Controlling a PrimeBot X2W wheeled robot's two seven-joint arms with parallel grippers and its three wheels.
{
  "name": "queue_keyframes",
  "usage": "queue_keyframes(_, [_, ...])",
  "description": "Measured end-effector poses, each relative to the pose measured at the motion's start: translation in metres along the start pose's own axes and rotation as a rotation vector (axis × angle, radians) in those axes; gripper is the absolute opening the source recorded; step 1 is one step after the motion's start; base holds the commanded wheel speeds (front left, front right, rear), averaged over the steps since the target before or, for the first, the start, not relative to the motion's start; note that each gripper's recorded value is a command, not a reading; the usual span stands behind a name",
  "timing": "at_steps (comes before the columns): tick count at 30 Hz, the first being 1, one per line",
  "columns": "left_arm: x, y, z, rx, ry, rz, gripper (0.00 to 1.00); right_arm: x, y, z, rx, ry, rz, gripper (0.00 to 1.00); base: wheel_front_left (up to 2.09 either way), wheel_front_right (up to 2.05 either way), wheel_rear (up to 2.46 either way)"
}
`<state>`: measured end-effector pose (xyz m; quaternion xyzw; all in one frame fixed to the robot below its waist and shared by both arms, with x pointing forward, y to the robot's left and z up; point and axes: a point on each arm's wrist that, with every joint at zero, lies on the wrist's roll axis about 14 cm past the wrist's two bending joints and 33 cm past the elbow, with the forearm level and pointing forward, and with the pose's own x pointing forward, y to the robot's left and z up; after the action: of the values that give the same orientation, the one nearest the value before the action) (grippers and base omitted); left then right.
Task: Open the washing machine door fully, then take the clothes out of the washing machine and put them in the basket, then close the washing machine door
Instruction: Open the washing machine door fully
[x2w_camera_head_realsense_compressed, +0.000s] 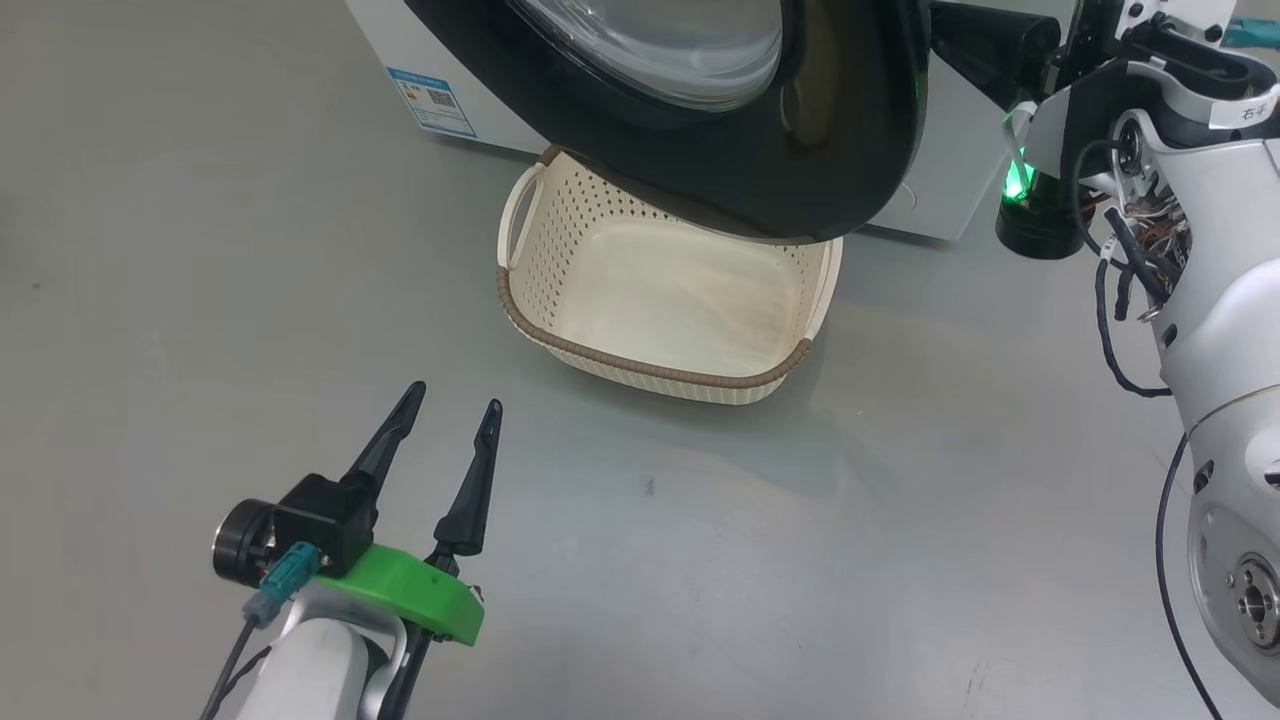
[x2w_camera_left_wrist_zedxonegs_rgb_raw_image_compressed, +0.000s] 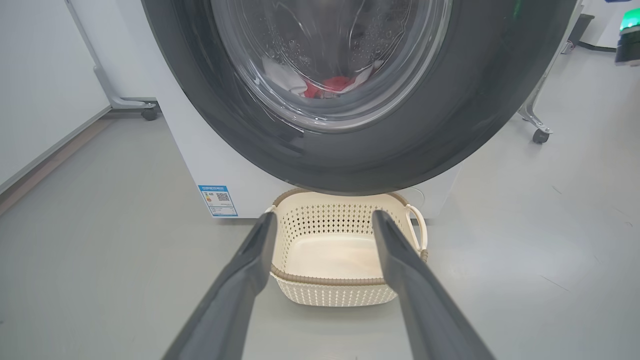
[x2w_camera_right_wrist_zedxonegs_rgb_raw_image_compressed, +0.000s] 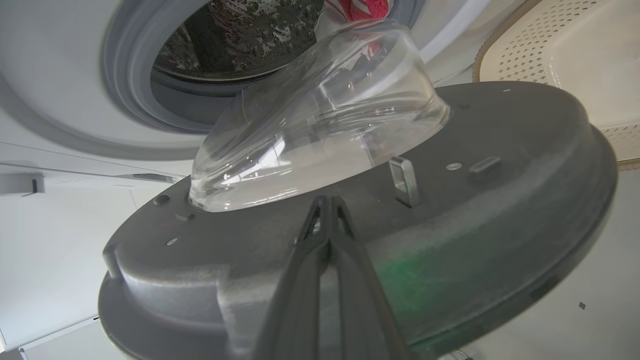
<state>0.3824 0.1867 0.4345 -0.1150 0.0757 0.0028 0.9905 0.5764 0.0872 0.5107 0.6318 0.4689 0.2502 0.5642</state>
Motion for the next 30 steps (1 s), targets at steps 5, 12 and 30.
queue_keyframes(5, [-0.001,0.000,0.000,0.003,0.002,-0.004,1.00,-0.002,-0.002,-0.004,0.001,0.010,-0.003,0.00,0.00,0.00,0.00])
queue_keyframes(12, [-0.002,-0.002,0.000,0.007,0.000,-0.009,1.00,-0.003,-0.005,-0.010,-0.001,0.027,-0.008,0.00,0.00,0.00,0.00])
queue_keyframes(30, [-0.017,0.000,0.005,0.011,-0.019,0.003,1.00,-0.043,-0.012,0.023,-0.377,-0.191,-0.087,0.00,0.00,0.00,0.00])
